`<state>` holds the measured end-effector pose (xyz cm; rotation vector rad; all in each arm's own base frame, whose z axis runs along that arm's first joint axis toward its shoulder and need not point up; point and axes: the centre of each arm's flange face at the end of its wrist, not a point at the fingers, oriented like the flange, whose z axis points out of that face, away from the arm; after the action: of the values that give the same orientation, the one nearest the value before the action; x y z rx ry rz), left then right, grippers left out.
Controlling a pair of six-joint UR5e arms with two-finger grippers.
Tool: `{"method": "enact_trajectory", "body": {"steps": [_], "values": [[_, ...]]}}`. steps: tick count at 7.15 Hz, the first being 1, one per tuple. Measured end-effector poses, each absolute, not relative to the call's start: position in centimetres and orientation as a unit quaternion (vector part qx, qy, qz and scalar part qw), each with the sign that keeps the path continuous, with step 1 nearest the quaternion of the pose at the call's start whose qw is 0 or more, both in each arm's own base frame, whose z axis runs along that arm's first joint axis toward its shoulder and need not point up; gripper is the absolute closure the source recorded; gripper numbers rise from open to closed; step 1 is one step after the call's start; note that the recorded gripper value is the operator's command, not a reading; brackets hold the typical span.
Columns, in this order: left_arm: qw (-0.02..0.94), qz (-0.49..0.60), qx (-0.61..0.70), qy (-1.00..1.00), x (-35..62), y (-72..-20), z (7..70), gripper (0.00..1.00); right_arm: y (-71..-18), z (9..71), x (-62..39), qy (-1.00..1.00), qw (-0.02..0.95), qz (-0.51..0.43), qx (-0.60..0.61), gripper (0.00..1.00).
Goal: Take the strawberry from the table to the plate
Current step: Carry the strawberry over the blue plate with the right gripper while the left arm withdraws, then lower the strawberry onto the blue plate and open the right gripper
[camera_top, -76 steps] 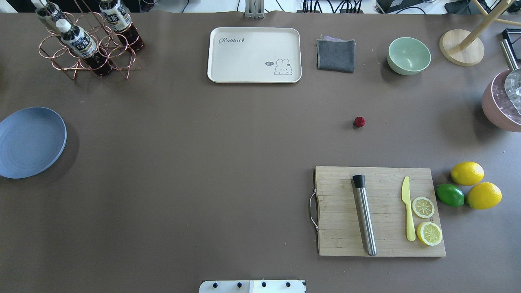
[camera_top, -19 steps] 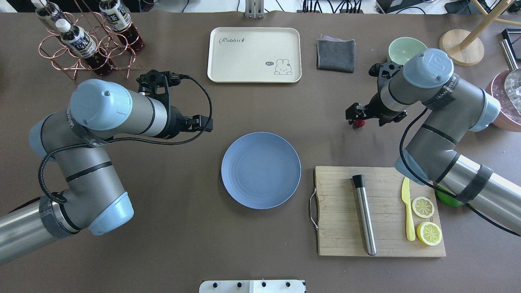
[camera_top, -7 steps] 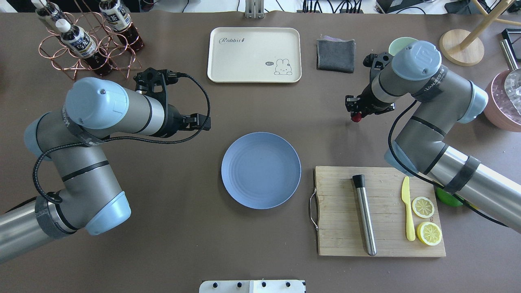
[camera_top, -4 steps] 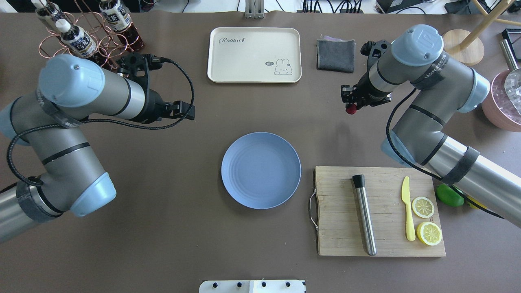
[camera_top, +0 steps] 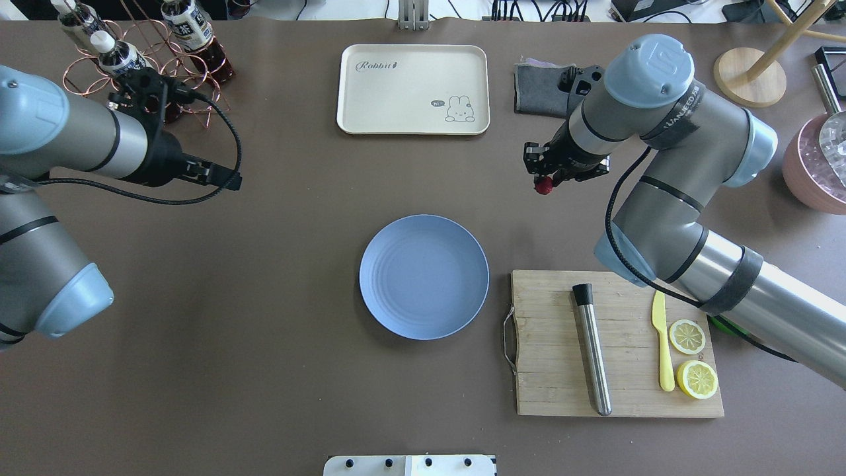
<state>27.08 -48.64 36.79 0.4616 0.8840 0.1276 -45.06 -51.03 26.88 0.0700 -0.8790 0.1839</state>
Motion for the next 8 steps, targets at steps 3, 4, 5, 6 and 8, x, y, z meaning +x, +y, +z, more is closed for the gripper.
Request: {"method": "enact_trajectory", "body": {"steps": [3,4,5,6,8], "values": [[0.867,0.036,0.203,0.454,18.2,-47.1,43.4,0.02,-46.3,20.8,-51.4,-0.424,0.902,0.068,0.042,1.0],[0.864,0.025,0.186,0.468,15.7,-47.1,44.4,0.02,-45.1,20.4,-52.9,-0.421,0.904,0.06,0.046,1.0],[0.863,0.017,0.176,0.473,14.2,-46.8,45.3,0.02,-44.0,20.7,-54.3,-0.416,0.906,0.053,0.049,1.0],[0.865,0.012,0.168,0.472,13.6,-46.6,46.1,0.02,-42.9,20.9,-55.5,-0.413,0.908,0.045,0.05,1.0],[0.871,0.033,0.176,0.457,12.3,-46.5,48.0,0.02,-40.8,21.4,-57.8,-0.405,0.912,0.031,0.056,1.0]]}}
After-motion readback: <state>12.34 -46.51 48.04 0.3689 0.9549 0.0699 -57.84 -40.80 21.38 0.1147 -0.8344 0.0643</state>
